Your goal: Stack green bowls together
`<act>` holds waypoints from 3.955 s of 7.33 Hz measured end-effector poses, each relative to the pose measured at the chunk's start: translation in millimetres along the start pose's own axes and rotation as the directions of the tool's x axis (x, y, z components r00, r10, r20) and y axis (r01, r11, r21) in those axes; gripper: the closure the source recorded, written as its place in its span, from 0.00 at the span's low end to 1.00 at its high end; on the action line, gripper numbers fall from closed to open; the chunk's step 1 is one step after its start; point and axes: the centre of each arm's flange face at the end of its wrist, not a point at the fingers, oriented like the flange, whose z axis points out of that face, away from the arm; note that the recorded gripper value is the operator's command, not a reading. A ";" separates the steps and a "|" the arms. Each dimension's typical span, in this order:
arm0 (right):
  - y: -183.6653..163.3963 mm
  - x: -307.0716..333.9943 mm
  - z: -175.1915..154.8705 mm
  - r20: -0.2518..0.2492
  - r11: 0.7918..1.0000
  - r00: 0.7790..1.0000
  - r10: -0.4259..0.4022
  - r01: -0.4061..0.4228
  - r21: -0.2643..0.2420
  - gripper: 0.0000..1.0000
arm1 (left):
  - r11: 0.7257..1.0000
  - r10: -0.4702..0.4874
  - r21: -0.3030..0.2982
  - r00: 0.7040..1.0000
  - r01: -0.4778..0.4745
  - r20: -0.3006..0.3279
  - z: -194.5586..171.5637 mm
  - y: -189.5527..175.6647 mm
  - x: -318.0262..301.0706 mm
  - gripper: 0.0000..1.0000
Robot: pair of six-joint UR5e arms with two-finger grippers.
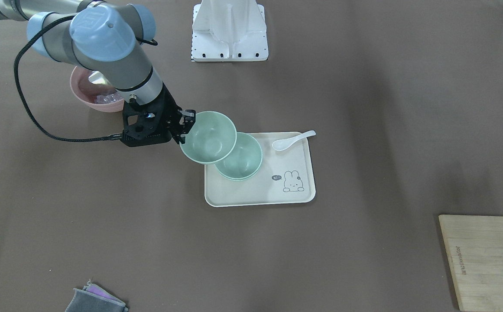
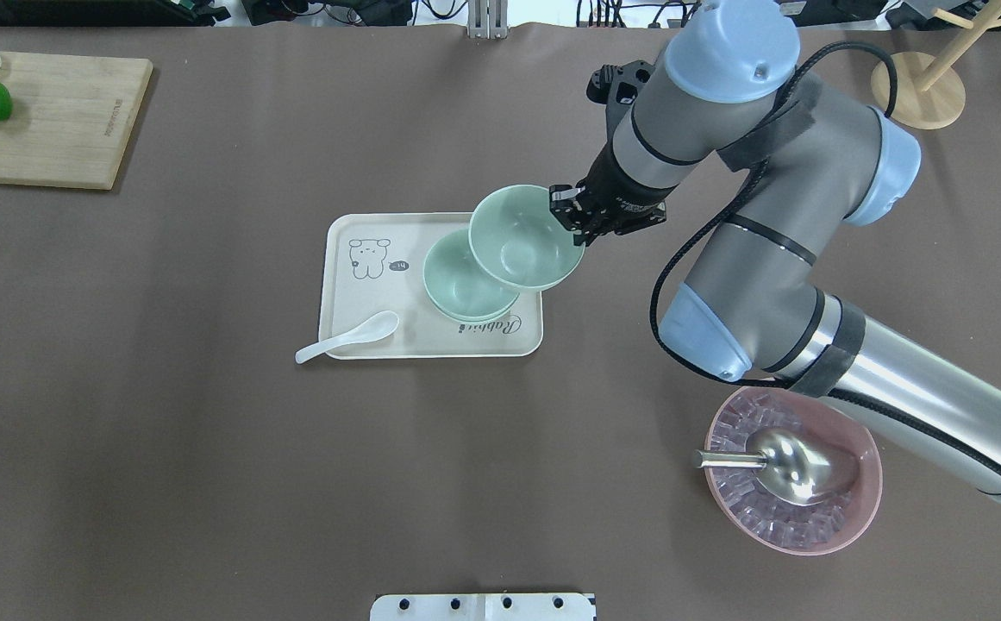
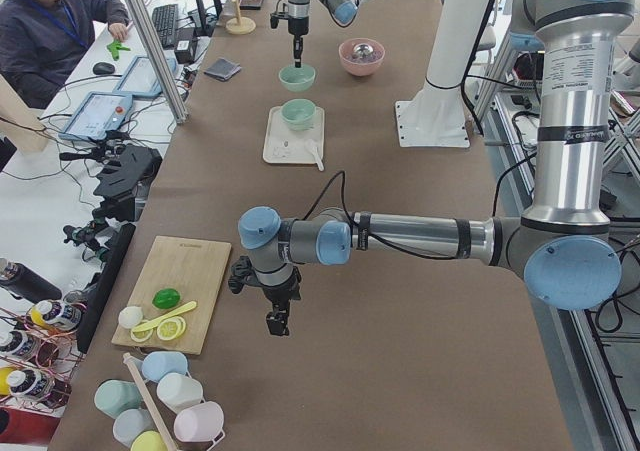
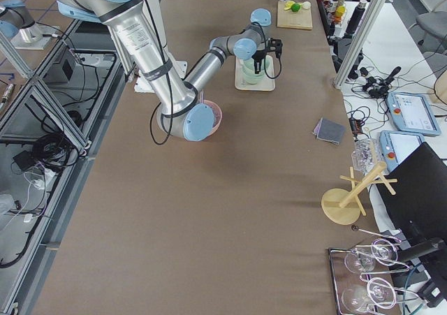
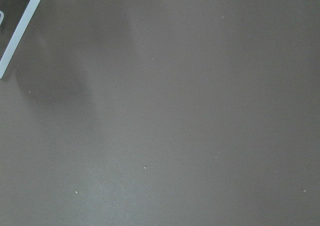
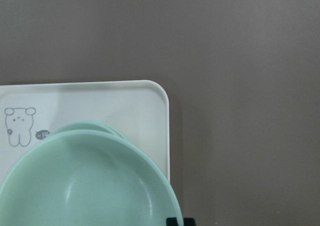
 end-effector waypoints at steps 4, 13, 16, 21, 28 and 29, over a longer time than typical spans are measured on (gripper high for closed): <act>33.7 -38.9 23.1 0.007 1.000 1.000 0.015 -0.015 -0.023 1.00 | 0.999 -0.035 -0.041 0.999 0.035 -0.004 19.6 26.4 -14.1 0.01; -12.4 -50.9 42.1 -0.049 0.999 0.998 -0.034 0.034 -0.001 1.00 | 0.997 -0.057 -0.053 0.998 0.057 -0.004 27.0 40.3 -24.7 0.01; -16.6 -49.9 53.4 -0.067 1.000 0.997 -0.024 0.023 -0.013 1.00 | 0.996 -0.062 -0.057 0.998 0.062 -0.005 29.0 44.9 -26.7 0.01; -11.7 -57.4 68.0 -0.080 0.999 0.997 -0.025 0.022 -0.032 1.00 | 0.996 -0.063 -0.059 0.998 0.063 -0.005 30.3 47.1 -27.5 0.01; -14.5 -58.8 82.3 -0.100 0.999 0.995 -0.025 0.021 -0.047 1.00 | 0.996 -0.062 -0.058 0.998 0.062 -0.005 30.1 47.1 -27.3 0.01; -14.3 -58.5 82.8 -0.101 0.999 0.995 -0.026 0.021 -0.047 1.00 | 0.996 -0.062 -0.058 0.998 0.062 -0.005 30.1 47.1 -27.3 0.01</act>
